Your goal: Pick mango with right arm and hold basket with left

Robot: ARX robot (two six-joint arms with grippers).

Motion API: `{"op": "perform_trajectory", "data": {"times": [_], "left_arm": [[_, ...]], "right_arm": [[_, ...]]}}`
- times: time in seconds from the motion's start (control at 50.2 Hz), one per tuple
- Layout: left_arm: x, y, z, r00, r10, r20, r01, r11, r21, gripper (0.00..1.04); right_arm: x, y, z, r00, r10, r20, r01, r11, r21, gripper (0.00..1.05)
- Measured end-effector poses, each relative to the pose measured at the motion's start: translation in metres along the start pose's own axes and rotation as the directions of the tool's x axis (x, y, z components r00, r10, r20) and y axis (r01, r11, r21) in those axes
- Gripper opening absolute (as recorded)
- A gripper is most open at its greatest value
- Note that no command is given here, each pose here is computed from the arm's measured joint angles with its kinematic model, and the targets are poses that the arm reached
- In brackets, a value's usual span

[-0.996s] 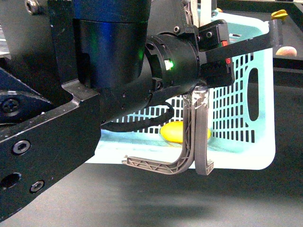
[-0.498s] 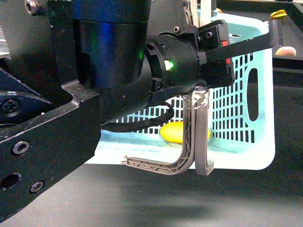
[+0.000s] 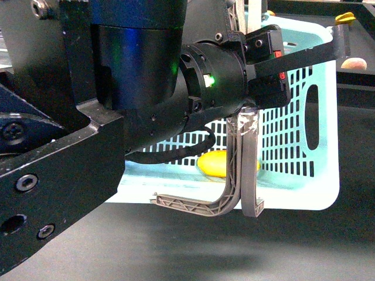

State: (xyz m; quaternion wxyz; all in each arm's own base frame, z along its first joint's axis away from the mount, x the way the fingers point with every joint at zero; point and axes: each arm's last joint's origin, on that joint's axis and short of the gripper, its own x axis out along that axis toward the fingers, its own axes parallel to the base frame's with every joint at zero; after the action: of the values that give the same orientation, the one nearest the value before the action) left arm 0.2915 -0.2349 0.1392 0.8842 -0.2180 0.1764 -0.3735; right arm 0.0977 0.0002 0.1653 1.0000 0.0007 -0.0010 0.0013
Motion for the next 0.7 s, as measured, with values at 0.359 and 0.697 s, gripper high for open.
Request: {"op": "perform_trajectory", "data": {"times": [0.359,0.697], "left_arm": [[0.001,0.002,0.000,0.998,0.059,0.015,-0.059,0.998,0.033,0.16],[0.010,0.043,0.035,0.860,0.482,0.167,-0.472,0.876,-0.097,0.16]], "right_arm": [[0.000,0.000,0.000,1.000,0.000,0.000,0.000,1.000,0.000,0.97],[0.000,0.000,0.000,1.000,0.000,0.001,0.000,1.000,0.000,0.97]]}}
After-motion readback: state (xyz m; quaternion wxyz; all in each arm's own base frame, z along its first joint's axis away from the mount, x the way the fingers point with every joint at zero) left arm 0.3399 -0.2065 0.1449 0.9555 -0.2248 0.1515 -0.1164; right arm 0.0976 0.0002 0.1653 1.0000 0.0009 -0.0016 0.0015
